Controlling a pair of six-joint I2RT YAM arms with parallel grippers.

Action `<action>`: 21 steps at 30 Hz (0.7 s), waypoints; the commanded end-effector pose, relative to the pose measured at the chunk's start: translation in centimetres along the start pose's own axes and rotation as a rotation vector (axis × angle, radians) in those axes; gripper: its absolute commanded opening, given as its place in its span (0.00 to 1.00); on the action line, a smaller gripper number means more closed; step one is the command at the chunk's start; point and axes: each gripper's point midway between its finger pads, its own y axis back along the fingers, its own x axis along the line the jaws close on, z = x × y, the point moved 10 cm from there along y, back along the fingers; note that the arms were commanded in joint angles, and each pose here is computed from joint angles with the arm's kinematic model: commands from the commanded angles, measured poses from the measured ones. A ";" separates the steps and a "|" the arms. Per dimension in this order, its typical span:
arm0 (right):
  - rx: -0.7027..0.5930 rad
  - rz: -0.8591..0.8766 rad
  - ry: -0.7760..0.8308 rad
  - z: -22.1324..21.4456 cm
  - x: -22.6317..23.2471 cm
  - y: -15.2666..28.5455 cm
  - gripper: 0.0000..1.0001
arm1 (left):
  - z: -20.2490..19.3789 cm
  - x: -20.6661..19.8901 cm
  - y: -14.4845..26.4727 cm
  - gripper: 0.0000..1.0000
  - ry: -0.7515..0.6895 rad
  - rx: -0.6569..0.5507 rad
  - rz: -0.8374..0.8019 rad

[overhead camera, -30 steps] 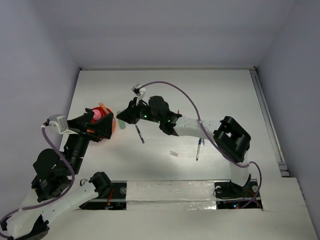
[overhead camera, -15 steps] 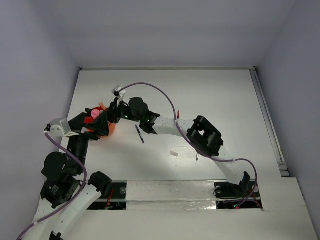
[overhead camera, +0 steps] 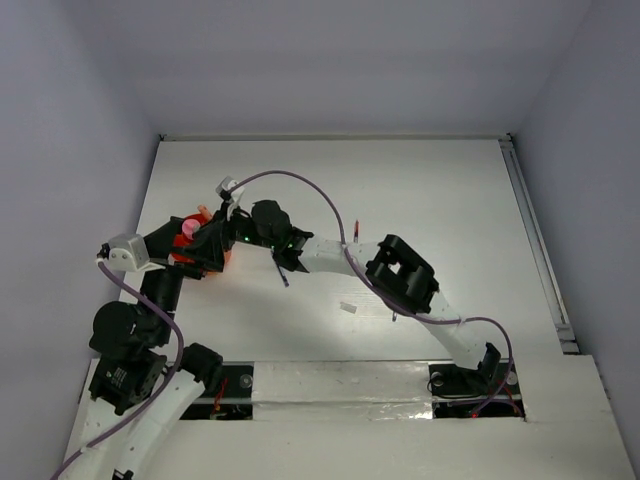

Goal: Sort the stationery into containers
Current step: Place the pen in the storage box.

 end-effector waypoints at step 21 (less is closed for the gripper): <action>-0.078 -0.117 0.134 -1.0 -1.7 1.2 0.00 | 0.8 -0.3 -0.4 0.99 -0.008 -0.063 -0.048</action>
